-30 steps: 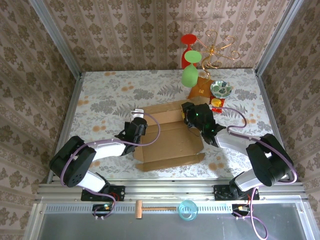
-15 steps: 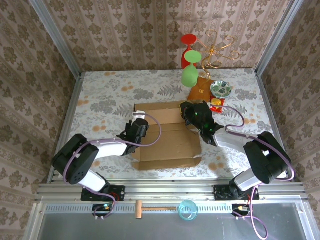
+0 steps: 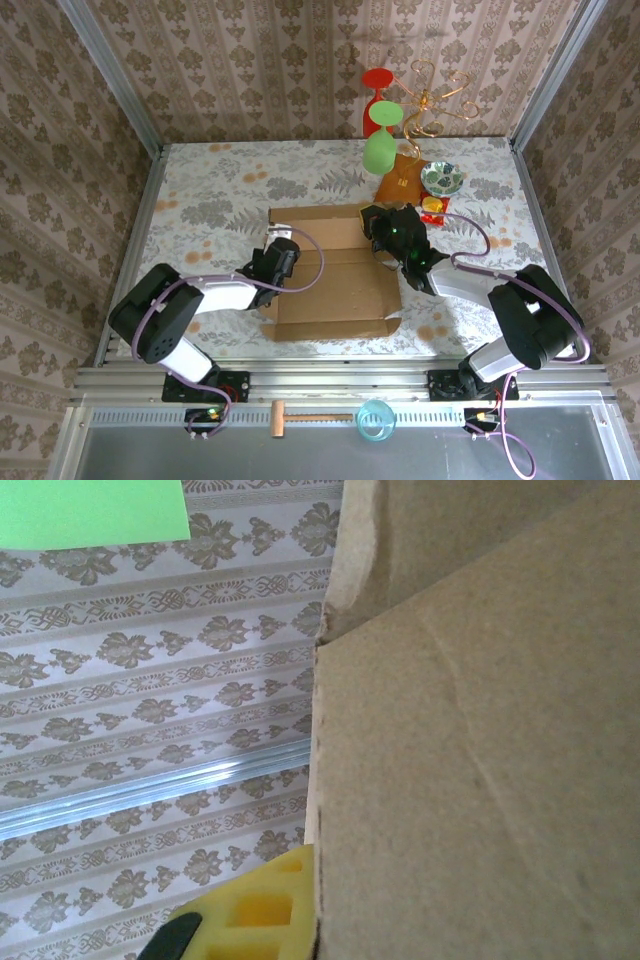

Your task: Fold the paper box

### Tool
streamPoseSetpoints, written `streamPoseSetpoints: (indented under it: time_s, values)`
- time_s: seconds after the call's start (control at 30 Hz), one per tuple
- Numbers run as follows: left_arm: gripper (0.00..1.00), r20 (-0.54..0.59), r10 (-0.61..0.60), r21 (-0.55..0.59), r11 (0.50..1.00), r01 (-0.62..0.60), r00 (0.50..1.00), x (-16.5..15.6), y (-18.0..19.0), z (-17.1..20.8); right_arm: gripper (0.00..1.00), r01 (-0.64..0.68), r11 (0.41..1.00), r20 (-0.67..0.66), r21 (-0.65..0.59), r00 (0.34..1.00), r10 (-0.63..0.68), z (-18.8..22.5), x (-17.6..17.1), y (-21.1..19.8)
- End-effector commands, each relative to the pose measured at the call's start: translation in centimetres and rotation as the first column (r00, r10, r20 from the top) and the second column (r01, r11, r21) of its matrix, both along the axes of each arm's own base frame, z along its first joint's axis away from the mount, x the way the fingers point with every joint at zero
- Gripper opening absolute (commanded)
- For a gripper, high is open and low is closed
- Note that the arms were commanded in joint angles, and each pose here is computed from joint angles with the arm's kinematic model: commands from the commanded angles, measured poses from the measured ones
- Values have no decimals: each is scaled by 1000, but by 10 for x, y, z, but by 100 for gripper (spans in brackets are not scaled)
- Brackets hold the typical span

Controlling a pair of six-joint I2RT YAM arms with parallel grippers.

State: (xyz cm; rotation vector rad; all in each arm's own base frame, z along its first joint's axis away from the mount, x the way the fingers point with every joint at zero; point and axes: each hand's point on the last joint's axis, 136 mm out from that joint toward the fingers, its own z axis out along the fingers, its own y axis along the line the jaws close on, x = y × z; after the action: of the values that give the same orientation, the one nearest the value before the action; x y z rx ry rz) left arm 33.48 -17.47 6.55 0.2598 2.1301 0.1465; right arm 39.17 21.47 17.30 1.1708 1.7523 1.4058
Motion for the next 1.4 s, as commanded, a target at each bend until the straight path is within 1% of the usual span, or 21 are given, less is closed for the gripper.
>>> streamPoseSetpoints:
  time_s: [0.0,0.1,0.17,0.27,0.33,0.4,0.5,0.63,0.73,0.87,1.07,1.1,1.2,1.37]
  values:
    - [0,-7,5,34,999,-5,1000,4,1,0,10,-11,997,-89,-77,996,4,-28,-15,-7]
    - [0,-1,14,31,999,-14,1000,7,1,2,14,-19,995,-103,-94,995,9,-33,-20,-9]
    - [0,0,16,30,999,-16,1000,9,0,2,19,-23,995,-109,-94,994,13,-35,-22,-10]
    - [0,-2,22,29,999,-22,1000,9,2,2,34,-38,994,-95,-106,995,28,-28,-24,-9]
    - [0,-6,31,24,999,-31,999,10,5,4,45,-48,988,-81,-149,996,36,-14,-26,-14]
    - [0,-18,40,5,999,-40,999,11,12,6,55,-61,971,-63,-231,997,47,7,-29,-22]
    - [0,-26,52,-25,998,-53,998,12,23,11,64,-67,937,-35,-342,998,58,34,-36,-42]
    - [0,-44,54,-50,997,-56,998,14,35,17,66,-63,880,3,-471,997,74,62,-45,-73]
    - [0,-63,48,-62,997,-52,997,15,40,20,65,-87,847,-18,-525,996,91,64,-42,-85]
    - [0,-66,45,-60,997,-49,997,15,43,21,58,-151,834,-17,-530,986,168,66,-20,-66]
    - [0,-63,38,-59,997,-41,997,18,43,23,56,-166,833,-6,-528,981,192,61,14,-45]
    - [0,-61,37,-60,997,-41,997,18,43,24,56,-183,828,-28,-529,980,199,51,20,-41]
    - [0,-56,37,-65,997,-40,998,19,42,26,56,-211,833,-48,-512,975,217,39,27,-31]
    - [0,-52,36,-86,995,-40,998,19,40,29,57,-238,856,-58,-459,969,239,32,28,-11]
